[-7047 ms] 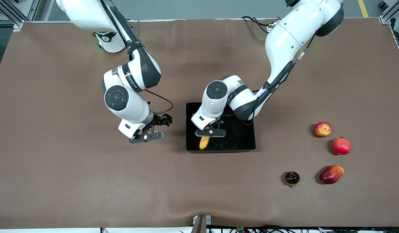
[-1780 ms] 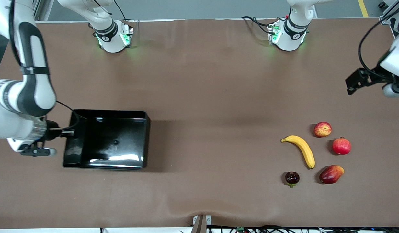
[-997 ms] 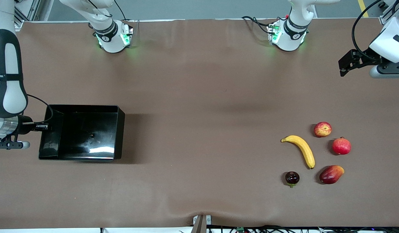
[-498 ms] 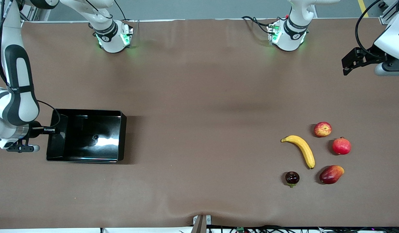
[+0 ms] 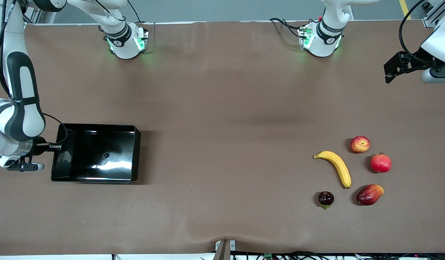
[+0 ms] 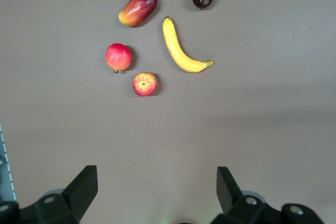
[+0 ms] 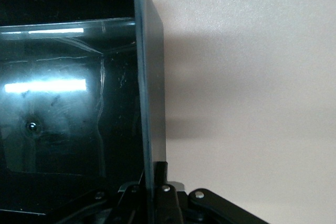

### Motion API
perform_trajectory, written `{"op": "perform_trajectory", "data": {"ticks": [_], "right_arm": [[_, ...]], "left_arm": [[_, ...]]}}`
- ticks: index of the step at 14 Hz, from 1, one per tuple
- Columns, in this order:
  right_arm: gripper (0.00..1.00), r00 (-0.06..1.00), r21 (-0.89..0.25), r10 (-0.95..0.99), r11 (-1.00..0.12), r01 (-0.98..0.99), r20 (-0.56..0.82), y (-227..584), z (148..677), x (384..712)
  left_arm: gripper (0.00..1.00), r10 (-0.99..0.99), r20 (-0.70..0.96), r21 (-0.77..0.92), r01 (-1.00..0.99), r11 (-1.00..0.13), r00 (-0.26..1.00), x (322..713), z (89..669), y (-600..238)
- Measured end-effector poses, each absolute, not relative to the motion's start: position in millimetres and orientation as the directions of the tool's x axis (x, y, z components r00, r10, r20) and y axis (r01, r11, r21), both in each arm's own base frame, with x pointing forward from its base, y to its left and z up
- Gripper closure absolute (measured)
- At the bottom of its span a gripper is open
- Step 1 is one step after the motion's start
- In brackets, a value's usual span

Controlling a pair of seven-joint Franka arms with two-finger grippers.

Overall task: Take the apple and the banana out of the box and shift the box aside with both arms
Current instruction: 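Set the box down and open the right gripper off its rim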

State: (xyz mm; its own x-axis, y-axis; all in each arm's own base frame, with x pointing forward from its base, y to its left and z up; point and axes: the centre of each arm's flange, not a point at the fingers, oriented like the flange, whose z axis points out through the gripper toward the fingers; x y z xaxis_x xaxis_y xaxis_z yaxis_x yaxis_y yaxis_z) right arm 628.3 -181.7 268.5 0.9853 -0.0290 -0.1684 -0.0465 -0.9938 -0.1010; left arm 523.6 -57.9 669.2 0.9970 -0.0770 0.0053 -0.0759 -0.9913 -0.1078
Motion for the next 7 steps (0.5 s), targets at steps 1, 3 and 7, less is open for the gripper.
{"op": "perform_trajectory", "data": {"ticks": [1, 3, 7], "right_arm": [[0.96, 0.987, -0.095, -0.028, -0.994, -0.044, -0.161, -182, 269, 629], [0.96, 0.987, -0.070, -0.014, -0.997, -0.026, -0.160, -184, 269, 630], [0.96, 0.986, -0.053, 0.004, -0.999, -0.005, -0.167, -186, 268, 629]], "left_arm": [[0.00, -0.069, 0.005, -0.108, -0.068, -0.992, 0.998, 524, 669, -53], [0.00, -0.054, 0.005, -0.108, -0.053, -0.993, 0.999, 525, 669, -46], [0.00, -0.036, 0.009, -0.107, -0.035, -0.994, 0.999, 526, 670, -36]]}}
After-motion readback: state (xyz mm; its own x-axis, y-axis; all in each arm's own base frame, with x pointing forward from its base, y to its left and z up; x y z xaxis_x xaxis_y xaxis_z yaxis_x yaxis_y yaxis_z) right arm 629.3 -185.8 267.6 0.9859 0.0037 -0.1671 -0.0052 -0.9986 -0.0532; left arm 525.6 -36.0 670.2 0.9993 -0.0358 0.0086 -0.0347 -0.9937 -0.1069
